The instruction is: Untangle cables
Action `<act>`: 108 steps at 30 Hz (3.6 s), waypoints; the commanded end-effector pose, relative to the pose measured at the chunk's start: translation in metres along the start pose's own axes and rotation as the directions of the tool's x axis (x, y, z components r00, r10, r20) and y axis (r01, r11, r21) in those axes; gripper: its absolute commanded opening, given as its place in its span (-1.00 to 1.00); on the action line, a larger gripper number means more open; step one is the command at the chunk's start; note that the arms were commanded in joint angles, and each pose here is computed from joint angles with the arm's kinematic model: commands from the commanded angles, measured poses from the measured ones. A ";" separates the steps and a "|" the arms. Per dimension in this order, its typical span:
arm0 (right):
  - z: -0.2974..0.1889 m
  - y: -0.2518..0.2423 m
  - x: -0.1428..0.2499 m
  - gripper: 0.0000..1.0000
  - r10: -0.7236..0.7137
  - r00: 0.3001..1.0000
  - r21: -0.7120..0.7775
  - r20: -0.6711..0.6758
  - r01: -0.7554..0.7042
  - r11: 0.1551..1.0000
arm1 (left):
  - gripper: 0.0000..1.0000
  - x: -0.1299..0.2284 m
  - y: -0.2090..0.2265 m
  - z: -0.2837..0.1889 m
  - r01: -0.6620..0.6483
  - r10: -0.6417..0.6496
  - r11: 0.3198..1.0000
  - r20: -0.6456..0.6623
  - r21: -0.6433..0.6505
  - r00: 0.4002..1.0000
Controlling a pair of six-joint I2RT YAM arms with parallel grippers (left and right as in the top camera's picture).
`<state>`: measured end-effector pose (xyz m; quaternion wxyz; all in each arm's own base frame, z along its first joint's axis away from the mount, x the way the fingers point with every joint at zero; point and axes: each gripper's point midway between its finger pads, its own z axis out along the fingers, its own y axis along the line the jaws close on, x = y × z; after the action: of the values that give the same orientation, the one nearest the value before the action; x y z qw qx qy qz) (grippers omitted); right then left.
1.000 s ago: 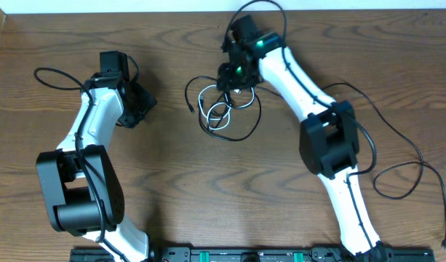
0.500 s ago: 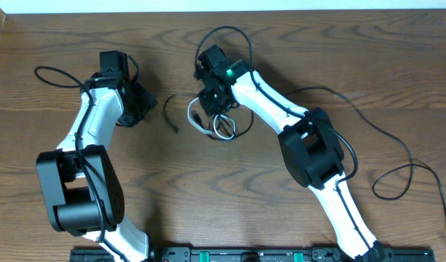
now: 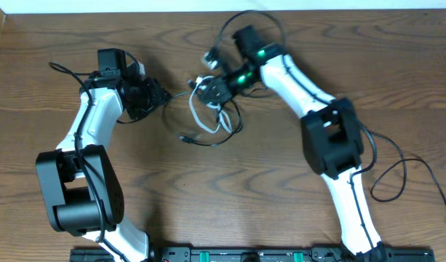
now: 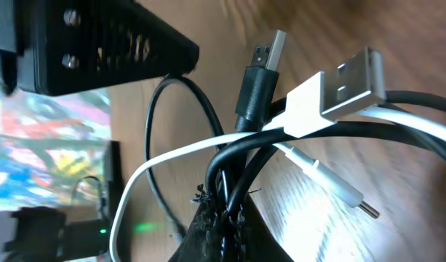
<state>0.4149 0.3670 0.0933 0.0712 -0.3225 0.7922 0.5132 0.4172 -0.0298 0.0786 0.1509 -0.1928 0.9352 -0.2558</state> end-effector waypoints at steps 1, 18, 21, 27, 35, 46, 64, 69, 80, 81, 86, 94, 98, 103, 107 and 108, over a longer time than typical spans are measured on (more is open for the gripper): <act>-0.015 0.034 -0.008 -0.98 -0.037 0.999 -0.109 0.031 0.041 0.993 | 0.09 0.012 -0.029 -0.002 -0.087 0.101 0.974 -0.057 0.209 0.993; 0.013 0.046 0.009 -0.98 -0.119 0.992 -0.085 -0.046 0.115 0.990 | 0.09 0.034 -0.074 -0.009 -0.241 0.297 0.863 -0.060 0.444 0.953; 0.015 0.048 0.009 -0.98 -0.125 0.991 -0.090 -0.049 0.120 0.989 | 0.08 0.033 -0.066 0.000 -0.227 0.271 0.904 -0.075 0.363 0.960; 0.015 0.050 0.009 -0.98 -0.125 0.991 -0.101 -0.046 0.120 0.988 | -0.03 0.034 -0.060 0.015 -0.202 0.229 0.949 -0.088 0.243 0.969; 0.014 0.049 0.008 -0.98 -0.128 0.991 -0.098 -0.041 0.123 0.988 | -0.18 0.031 -0.033 0.034 -0.064 0.072 0.995 -0.106 0.071 0.992; 0.012 0.044 0.004 -0.68 -0.146 0.989 -0.079 -0.027 0.143 0.987 | -0.86 0.038 -0.032 0.048 -0.059 0.067 0.996 -0.134 0.065 0.989; 0.024 0.042 0.008 -0.27 -0.027 0.997 -0.023 -0.066 0.026 0.999 | -0.86 0.039 -0.066 0.021 -0.181 0.253 0.889 -0.122 0.420 0.960; 0.032 0.038 0.008 -0.27 -0.023 0.997 0.031 -0.073 0.025 0.999 | -0.85 0.041 -0.073 0.017 -0.176 0.260 0.871 -0.126 0.460 0.957; 0.006 -0.006 0.008 -0.98 0.051 0.997 0.211 -0.054 -0.038 0.977 | -0.85 0.037 -0.064 0.021 -0.157 0.227 0.900 -0.129 0.406 0.965; 0.001 -0.011 0.010 -0.98 0.067 0.996 0.226 -0.052 -0.053 0.973 | -0.85 0.036 -0.063 0.021 -0.149 0.218 0.902 -0.131 0.405 0.967; -0.024 -0.051 0.027 -0.98 0.172 0.983 0.411 -0.058 -0.133 0.902 | -0.85 0.033 -0.063 0.015 -0.128 0.202 0.891 -0.129 0.437 0.971; -0.022 -0.045 0.023 -0.97 0.251 0.968 0.356 -0.009 -0.232 0.905 | -0.85 0.026 -0.056 0.009 -0.104 0.175 0.888 -0.119 0.448 0.977; -0.012 -0.023 0.010 -0.98 0.210 0.978 0.233 0.000 -0.204 0.951 | -0.85 0.028 -0.055 0.011 -0.074 0.147 0.901 -0.139 0.428 0.979; -0.008 -0.020 0.007 -0.71 0.201 0.980 0.223 0.006 -0.197 0.955 | -0.67 0.029 -0.052 0.019 -0.057 0.119 0.928 -0.150 0.368 0.982; -0.011 -0.020 0.006 -0.16 0.201 0.980 0.217 0.012 -0.198 0.956 | -0.75 0.027 -0.041 0.023 -0.022 0.070 0.953 -0.151 0.301 0.986; -0.012 -0.019 0.005 -0.14 0.200 0.980 0.203 0.015 -0.199 0.959 | -0.84 0.026 -0.041 0.023 -0.021 0.069 0.953 -0.151 0.301 0.986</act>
<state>0.4222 0.3547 0.0787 0.0515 -0.2431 0.8713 0.4231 0.4136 -0.0929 0.0840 0.1117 -0.0991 0.8900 -0.4308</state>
